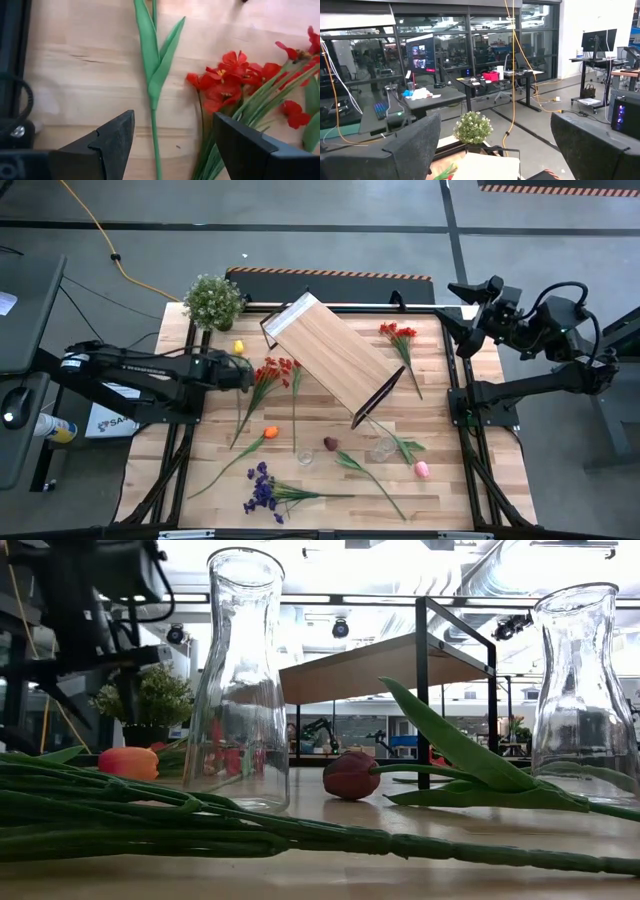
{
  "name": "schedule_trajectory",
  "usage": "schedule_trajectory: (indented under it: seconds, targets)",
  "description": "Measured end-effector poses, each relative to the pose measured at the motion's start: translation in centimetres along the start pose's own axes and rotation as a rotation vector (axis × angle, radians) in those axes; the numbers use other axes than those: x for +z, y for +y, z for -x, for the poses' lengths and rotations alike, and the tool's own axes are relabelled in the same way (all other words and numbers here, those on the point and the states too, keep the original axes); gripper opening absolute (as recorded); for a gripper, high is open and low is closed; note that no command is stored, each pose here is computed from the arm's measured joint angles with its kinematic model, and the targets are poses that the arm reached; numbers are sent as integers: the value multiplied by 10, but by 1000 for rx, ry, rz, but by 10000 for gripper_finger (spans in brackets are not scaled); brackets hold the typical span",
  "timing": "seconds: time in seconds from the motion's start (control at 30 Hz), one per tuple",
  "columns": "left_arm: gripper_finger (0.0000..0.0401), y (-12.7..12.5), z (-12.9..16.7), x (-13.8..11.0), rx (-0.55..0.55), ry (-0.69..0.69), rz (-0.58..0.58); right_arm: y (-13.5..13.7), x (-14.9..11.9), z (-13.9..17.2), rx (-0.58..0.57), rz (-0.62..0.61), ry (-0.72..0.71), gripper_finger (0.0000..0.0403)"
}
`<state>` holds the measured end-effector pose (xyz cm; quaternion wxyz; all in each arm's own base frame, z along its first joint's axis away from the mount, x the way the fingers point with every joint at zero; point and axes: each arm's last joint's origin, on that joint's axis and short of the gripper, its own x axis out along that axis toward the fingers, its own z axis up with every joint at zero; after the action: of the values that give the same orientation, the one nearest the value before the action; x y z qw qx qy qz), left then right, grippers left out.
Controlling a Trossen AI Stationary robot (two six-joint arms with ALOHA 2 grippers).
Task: Pick and place flowers into a vace then onto a shelf
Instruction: Put the yellow tulip into the left transparent vase
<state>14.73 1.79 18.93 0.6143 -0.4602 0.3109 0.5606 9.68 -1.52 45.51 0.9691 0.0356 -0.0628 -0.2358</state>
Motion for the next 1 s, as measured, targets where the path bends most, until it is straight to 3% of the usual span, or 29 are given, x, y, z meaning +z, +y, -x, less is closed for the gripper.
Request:
schedule_trajectory:
  seconds: [0.37,0.77,1.0]
  targets:
    - [298,-6,-24,4,147,101,-63,0,0,0,0,3,0,365]
    - [298,-18,-42,-3,162,117,-99,0,0,0,0,3,0,366]
    - [298,-17,-52,-7,230,142,-121,0,0,0,0,1,0,366]
